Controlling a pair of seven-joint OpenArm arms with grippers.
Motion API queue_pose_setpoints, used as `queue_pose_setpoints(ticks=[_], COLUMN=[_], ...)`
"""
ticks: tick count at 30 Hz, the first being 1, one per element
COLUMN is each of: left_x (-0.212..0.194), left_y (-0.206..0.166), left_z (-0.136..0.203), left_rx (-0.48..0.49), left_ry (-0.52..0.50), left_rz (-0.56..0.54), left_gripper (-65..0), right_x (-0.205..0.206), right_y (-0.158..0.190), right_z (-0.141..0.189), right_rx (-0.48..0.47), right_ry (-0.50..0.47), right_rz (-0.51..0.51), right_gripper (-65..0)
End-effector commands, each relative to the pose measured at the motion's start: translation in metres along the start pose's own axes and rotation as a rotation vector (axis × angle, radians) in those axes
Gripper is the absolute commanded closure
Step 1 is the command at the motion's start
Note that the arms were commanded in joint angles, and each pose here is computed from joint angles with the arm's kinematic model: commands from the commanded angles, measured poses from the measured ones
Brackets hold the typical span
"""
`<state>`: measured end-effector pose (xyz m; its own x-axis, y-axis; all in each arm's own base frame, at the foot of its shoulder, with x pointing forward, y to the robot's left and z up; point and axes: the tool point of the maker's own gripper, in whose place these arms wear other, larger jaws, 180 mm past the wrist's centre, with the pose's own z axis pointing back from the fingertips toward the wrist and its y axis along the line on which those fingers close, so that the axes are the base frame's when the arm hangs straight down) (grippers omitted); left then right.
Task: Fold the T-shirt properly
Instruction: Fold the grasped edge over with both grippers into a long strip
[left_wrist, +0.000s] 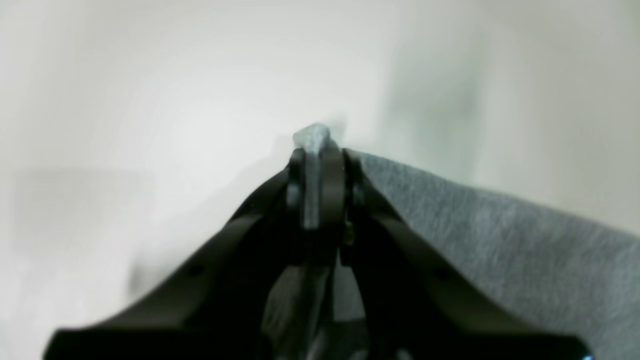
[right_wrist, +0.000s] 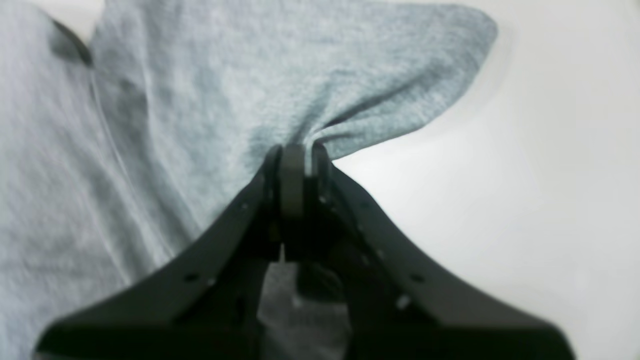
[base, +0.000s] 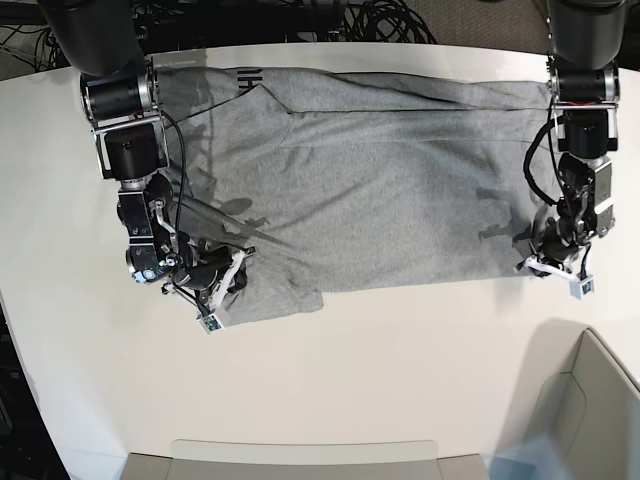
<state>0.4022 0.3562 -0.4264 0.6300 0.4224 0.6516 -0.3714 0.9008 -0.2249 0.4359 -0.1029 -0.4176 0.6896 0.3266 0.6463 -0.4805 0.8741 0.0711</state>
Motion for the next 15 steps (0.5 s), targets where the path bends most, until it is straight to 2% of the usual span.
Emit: queue_pose_setpoints(ticks=[1,6,8,11,15], left_x=[0.027,0.045,0.05,0.046,0.037], left_y=[0.01,0.01,0.008,0.01,0.011], left_z=[0.008,0.028,0.037,0.045,0.05], left_rx=[0.016,-0.015,-0.027,-0.031,-0.033], left_ry=[-0.059,-0.139,-0.159,-0.16,-0.156], left_rz=[0.018,0.039,0.035,0.024,0.0], left_gripper=[0.0,0.0,0.0,0.0,0.0], right_x=[0.03,0.047,0.05,0.05,0.05], right_y=[-0.002,0.012,0.005,-0.004,0.0], right_z=[0.009,0.023,0.032,0.047,0.06], right_rx=[-0.006,0.0,-0.019,-0.045,-0.058], right_ry=[-0.083,-0.145,-0.154,-0.17,-0.174], right_rz=[0.017,0.068,0.054,0.021,0.043], right_gripper=[0.0,0.0,0.0,0.0,0.0])
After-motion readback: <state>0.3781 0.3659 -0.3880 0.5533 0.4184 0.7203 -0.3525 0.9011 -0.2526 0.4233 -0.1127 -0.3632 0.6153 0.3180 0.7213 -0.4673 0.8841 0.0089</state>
